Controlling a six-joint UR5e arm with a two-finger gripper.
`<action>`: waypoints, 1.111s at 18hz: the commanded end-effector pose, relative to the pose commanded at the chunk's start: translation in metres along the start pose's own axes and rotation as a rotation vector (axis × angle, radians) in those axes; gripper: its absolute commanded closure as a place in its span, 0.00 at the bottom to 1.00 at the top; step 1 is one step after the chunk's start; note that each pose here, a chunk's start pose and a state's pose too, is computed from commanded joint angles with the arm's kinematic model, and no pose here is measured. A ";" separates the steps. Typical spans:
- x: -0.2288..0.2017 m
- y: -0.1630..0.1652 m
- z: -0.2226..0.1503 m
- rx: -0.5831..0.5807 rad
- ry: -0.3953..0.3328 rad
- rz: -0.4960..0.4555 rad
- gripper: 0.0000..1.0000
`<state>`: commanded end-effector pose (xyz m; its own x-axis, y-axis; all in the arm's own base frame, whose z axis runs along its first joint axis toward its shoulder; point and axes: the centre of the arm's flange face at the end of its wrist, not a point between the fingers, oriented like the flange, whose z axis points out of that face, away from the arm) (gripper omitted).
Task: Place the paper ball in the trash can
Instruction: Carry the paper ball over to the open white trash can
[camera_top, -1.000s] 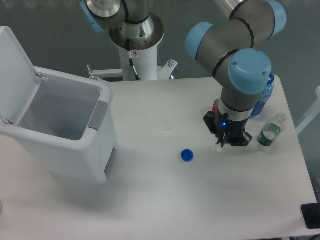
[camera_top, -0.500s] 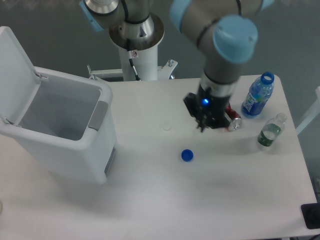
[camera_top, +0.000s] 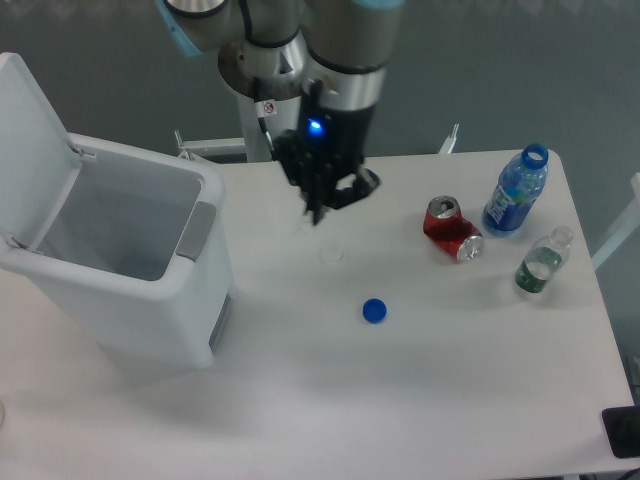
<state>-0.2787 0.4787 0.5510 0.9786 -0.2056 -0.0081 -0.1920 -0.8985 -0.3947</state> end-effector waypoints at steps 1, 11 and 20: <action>0.009 -0.003 -0.008 0.020 -0.003 -0.005 1.00; 0.084 -0.053 0.028 0.017 0.087 0.113 0.87; 0.106 -0.074 0.045 0.041 0.078 0.186 0.00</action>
<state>-0.1578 0.5411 0.5384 0.9174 -0.3976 -0.0137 -0.3645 -0.8261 -0.4298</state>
